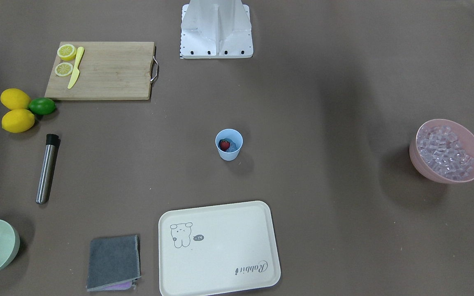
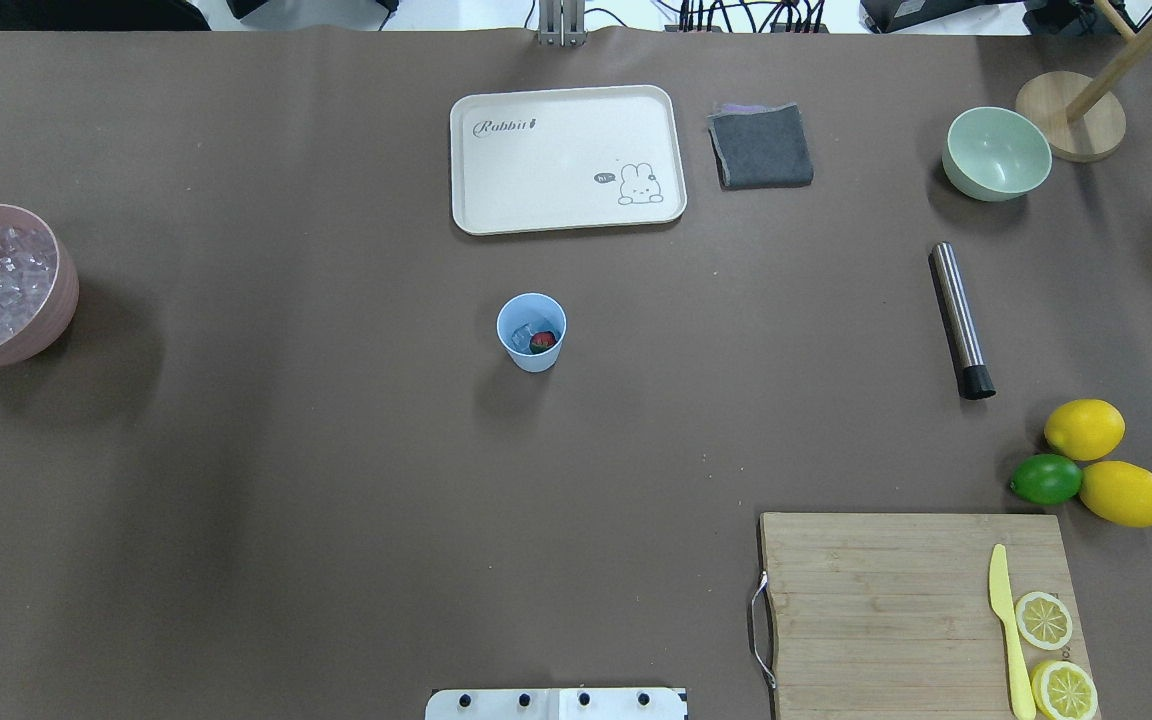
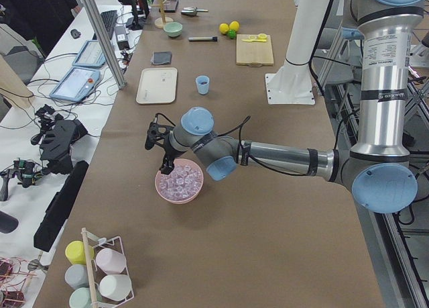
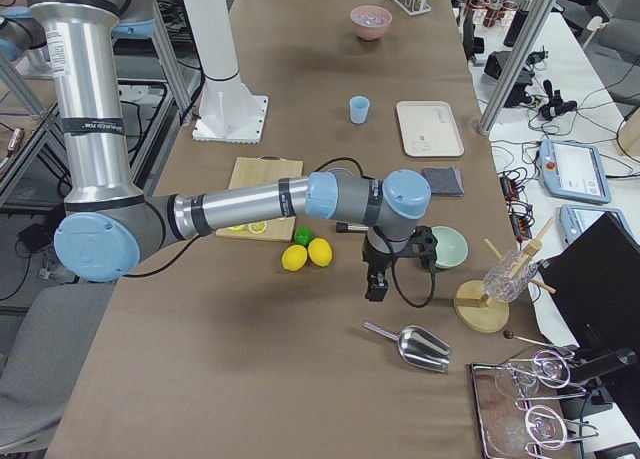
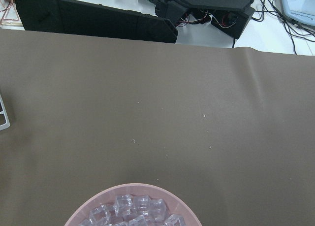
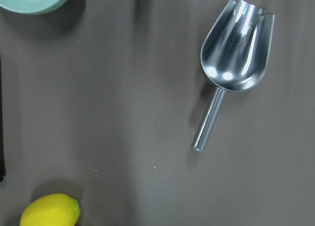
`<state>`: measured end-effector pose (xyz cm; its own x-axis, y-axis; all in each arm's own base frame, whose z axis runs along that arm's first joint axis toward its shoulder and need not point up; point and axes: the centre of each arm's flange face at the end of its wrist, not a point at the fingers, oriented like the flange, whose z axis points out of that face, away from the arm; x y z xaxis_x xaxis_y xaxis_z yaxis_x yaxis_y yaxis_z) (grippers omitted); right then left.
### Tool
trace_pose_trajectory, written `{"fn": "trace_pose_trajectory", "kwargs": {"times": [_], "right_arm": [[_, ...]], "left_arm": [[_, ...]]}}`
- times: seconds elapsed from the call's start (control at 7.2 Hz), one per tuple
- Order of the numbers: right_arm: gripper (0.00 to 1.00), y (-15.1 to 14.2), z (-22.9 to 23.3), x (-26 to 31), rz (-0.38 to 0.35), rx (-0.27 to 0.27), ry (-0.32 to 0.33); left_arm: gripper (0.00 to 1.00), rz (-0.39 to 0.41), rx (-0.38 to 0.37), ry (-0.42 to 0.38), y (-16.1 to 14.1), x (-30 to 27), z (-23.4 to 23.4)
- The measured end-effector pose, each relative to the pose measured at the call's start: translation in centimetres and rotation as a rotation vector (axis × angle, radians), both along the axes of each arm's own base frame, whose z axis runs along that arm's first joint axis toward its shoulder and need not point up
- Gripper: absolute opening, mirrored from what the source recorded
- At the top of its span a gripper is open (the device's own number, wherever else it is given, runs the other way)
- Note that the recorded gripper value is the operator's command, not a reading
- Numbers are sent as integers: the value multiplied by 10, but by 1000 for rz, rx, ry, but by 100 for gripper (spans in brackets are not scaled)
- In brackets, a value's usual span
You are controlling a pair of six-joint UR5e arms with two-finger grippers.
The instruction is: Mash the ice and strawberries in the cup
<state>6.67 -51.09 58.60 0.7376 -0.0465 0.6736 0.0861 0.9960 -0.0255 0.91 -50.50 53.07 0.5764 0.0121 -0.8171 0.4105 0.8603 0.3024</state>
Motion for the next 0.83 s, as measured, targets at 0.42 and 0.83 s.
{"fn": "trace_pose_trajectory", "kwargs": {"times": [0.42,0.83], "right_arm": [[100,13,35,14,-15,-32,79],[100,32,68,14,-30,-23,86]], "left_arm": [[98,8,-29,-62,12,-34,33],[98,207,-64,-207,25,-70,75]]}}
